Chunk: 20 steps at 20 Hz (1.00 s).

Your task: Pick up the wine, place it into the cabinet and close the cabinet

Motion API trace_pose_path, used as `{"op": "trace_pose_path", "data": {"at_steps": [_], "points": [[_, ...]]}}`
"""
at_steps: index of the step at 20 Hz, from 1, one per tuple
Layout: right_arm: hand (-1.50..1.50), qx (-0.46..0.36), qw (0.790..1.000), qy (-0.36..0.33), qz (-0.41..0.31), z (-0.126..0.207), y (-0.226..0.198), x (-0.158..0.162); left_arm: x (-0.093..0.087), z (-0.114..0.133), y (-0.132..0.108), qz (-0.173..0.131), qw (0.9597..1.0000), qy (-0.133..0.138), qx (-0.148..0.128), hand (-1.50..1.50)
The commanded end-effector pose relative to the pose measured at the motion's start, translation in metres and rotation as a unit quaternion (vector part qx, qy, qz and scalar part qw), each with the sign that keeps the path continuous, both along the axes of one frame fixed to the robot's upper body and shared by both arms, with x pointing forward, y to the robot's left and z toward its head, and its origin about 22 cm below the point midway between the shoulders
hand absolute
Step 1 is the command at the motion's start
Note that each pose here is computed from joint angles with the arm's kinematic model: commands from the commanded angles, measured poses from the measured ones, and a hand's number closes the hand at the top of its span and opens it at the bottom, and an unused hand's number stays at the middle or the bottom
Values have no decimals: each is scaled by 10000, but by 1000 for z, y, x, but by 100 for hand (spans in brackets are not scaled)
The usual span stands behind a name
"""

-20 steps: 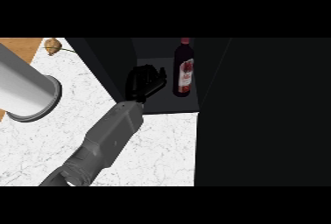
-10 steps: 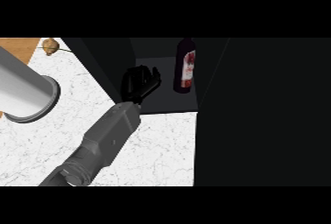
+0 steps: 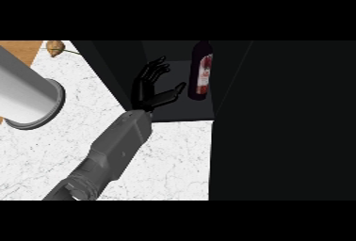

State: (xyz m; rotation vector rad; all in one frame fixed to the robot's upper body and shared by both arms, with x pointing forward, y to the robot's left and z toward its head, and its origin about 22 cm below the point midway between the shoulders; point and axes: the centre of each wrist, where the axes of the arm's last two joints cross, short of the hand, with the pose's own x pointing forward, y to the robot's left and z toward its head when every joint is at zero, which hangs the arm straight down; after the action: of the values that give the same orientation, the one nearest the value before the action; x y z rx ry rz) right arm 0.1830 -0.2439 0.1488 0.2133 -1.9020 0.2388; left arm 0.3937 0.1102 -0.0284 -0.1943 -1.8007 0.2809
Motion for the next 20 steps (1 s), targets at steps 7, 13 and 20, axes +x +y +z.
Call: {"op": "trace_pose_path", "data": {"at_steps": [7,13,20], "points": [[-150,-52,9999,35,-111,-1,-1,-4,-17,-14,2,245,9992,-287,130,-150],[-150,11,9999,50,-141,-3,1,-9,-35,-5,6,-470,9981,-298,256,-150],[-150,-48,9999,61,-139,0,3,-9,-97,10,-1,-1286,9908,-373,175,-150]]}}
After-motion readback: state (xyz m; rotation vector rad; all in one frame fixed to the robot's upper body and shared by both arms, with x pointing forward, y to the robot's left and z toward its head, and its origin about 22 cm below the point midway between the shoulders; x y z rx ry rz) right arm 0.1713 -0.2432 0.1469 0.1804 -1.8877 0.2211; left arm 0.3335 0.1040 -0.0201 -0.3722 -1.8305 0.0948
